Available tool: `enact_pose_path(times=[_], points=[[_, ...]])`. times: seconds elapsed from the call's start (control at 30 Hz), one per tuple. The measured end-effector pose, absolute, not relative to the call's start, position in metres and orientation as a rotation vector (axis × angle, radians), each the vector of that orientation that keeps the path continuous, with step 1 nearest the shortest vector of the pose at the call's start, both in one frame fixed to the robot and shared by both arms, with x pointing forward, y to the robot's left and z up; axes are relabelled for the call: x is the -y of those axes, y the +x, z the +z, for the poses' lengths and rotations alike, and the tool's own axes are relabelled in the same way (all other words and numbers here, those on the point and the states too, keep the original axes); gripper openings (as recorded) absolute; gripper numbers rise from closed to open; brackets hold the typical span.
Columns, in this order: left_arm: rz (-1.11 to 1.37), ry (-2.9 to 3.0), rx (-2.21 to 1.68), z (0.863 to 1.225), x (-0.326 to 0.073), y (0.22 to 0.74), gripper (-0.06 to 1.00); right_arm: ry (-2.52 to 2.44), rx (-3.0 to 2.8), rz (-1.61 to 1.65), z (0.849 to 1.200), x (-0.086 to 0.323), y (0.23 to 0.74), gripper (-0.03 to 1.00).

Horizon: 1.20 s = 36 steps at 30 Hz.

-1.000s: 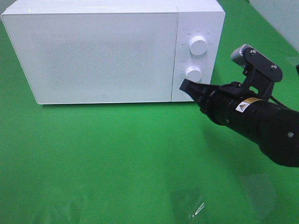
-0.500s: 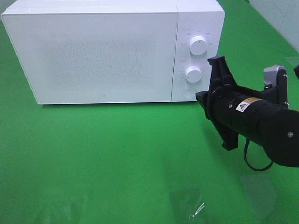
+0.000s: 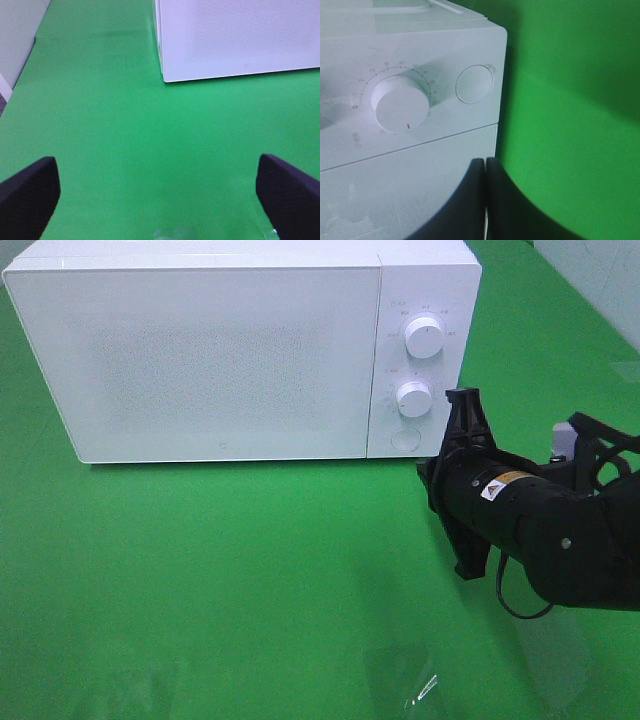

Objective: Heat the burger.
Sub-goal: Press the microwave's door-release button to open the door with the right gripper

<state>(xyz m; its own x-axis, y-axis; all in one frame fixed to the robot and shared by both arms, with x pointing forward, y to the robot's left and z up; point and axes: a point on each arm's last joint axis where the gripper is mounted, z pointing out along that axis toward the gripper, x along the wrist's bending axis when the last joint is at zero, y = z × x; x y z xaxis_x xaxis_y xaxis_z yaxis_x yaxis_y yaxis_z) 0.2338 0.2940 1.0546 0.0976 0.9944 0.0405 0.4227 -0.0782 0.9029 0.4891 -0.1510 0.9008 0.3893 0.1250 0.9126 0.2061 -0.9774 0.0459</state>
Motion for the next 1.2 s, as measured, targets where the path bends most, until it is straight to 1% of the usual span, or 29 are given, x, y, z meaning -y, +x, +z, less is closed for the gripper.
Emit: enact_pose_path(times=[0.3, 0.57, 0.7, 0.87, 1.07, 1.2], points=[[0.947, 1.613, -1.426, 1.055, -0.294, 0.234, 0.99, -2.551, 0.263, -1.691, 0.893, 0.14, 0.507, 0.02], [0.947, 1.613, -1.426, 1.055, -0.294, 0.234, 0.99, -2.568, 0.177, -1.715, 0.891, 0.146, 0.52, 0.02], [0.947, 1.613, -1.426, 1.055, -0.294, 0.234, 0.99, -2.556, 0.13, -1.751, 0.897, 0.15, 0.53, 0.02], [0.947, 1.613, -1.426, 1.055, -0.294, 0.234, 0.99, -2.559, 0.141, -1.756, 0.897, 0.149, 0.532, 0.02], [0.947, 1.613, -1.426, 1.055, -0.294, 0.234, 0.99, -2.606, 0.134, -1.714, 0.884, 0.146, 0.539, 0.02], [0.947, 1.613, -1.426, 1.055, -0.294, 0.234, 0.99, -2.593, 0.121, -1.726, 0.885, 0.143, 0.544, 0.02]])
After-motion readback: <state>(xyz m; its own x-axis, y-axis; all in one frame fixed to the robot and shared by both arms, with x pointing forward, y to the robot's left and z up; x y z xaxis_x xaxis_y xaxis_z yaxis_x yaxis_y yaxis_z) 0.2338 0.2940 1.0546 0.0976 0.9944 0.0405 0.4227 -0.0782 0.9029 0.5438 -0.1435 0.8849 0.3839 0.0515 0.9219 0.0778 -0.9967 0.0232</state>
